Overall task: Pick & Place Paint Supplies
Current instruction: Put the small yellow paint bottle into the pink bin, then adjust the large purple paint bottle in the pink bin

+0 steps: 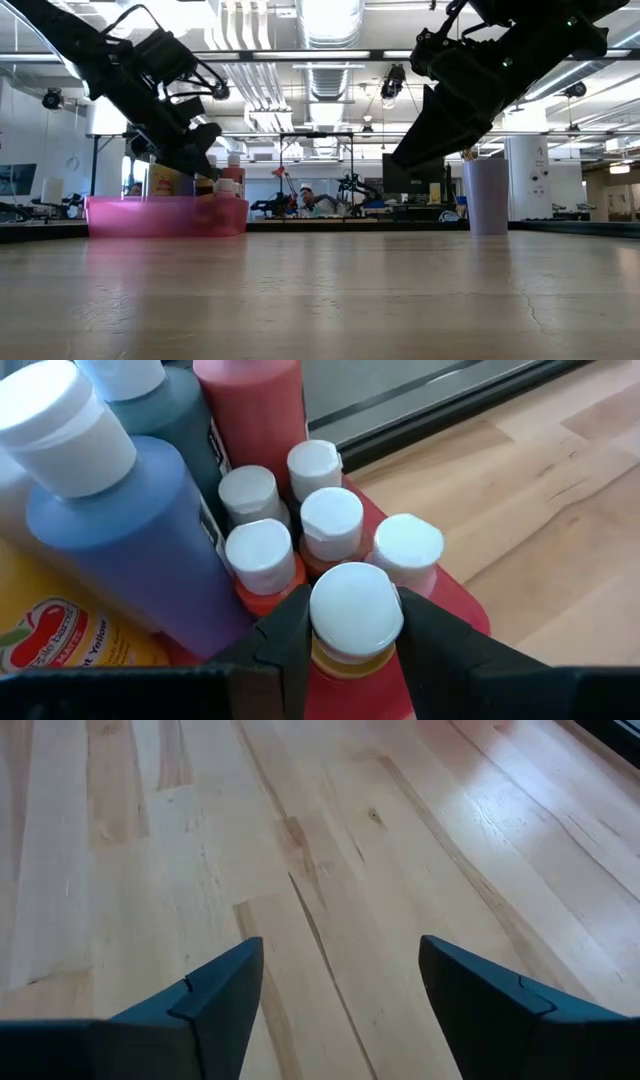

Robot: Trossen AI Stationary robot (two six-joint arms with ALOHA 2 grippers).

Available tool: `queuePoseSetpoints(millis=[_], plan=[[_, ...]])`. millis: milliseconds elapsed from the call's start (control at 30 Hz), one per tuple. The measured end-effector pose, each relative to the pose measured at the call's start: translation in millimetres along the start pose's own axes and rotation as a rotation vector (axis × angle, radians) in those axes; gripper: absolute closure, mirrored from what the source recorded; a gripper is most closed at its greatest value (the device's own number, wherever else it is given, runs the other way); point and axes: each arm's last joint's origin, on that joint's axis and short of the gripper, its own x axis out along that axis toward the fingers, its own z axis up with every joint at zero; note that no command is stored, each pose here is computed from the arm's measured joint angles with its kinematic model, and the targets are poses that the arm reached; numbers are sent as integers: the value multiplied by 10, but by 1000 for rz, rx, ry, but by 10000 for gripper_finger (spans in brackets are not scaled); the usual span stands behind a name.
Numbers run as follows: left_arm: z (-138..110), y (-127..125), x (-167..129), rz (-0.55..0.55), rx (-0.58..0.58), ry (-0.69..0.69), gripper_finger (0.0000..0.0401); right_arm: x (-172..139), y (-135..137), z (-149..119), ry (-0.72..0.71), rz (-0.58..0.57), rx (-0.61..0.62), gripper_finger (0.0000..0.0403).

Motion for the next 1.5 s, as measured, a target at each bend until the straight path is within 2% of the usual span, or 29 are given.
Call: queuePoseSetpoints(millis=[267,533,967,1200,1333,1500], plan=[[-63,-8,123,23,16,45,274,0,0,-1,0,0,0,156],[-66,-19,224,33,18,33,274,0,0,-1,0,0,-1,162],[-73,-14,246,29,18,42,244,1,-1,-1,0,0,-4,123],[-64,-14,234,20,17,38,210,1,-1,-1,0,0,-4,107],[-16,0,179,12,7,8,196,1,-1,-1,0,0,-4,100],[138,18,41,-36,-24,-61,197,1,-1,-1,0,0,-4,95]])
